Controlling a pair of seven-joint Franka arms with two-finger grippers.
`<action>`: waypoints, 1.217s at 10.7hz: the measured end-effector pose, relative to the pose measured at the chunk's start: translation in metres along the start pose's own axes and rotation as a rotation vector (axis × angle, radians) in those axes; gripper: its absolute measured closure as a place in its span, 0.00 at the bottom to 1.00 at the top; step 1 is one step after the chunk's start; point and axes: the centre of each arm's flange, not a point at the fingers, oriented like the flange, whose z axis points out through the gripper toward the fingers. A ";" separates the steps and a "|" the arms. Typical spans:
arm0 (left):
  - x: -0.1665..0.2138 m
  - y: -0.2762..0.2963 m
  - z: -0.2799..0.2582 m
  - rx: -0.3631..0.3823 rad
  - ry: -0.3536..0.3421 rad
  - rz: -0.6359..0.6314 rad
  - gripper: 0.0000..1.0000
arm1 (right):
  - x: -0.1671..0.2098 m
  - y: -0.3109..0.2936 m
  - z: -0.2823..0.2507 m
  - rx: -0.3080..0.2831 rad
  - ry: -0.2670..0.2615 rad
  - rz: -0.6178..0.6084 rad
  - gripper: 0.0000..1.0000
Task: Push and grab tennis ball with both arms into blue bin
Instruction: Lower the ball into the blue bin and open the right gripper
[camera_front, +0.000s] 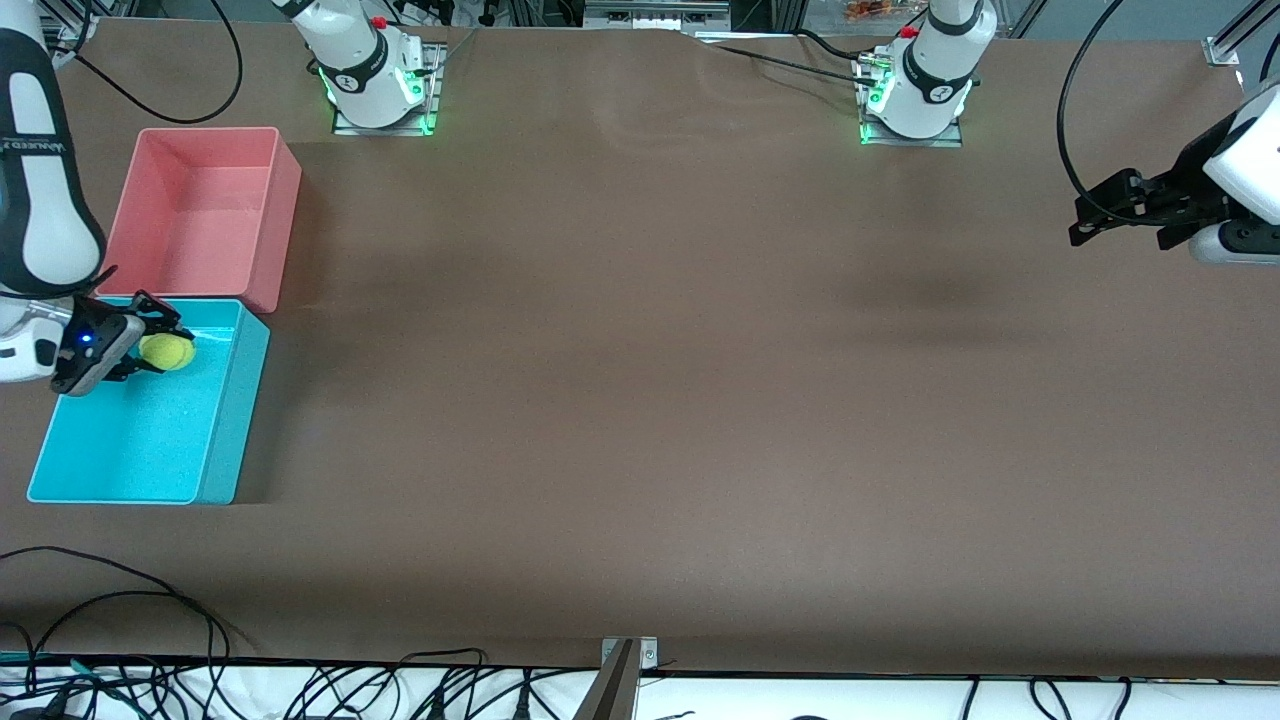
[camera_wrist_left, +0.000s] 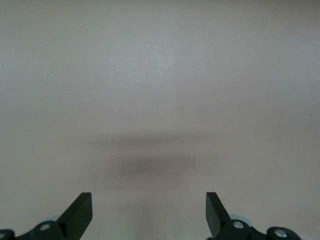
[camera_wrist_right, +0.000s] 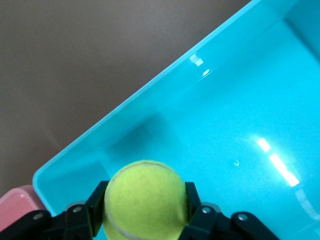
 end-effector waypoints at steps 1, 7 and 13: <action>0.000 0.003 0.000 0.000 0.000 0.006 0.00 | -0.002 0.000 0.015 0.007 -0.005 -0.015 0.35; 0.000 0.003 0.000 0.000 0.000 0.005 0.00 | -0.032 0.008 0.074 -0.013 -0.031 -0.043 0.35; -0.001 0.002 0.000 0.000 -0.005 0.003 0.00 | 0.000 0.002 0.031 -0.078 -0.004 -0.084 0.00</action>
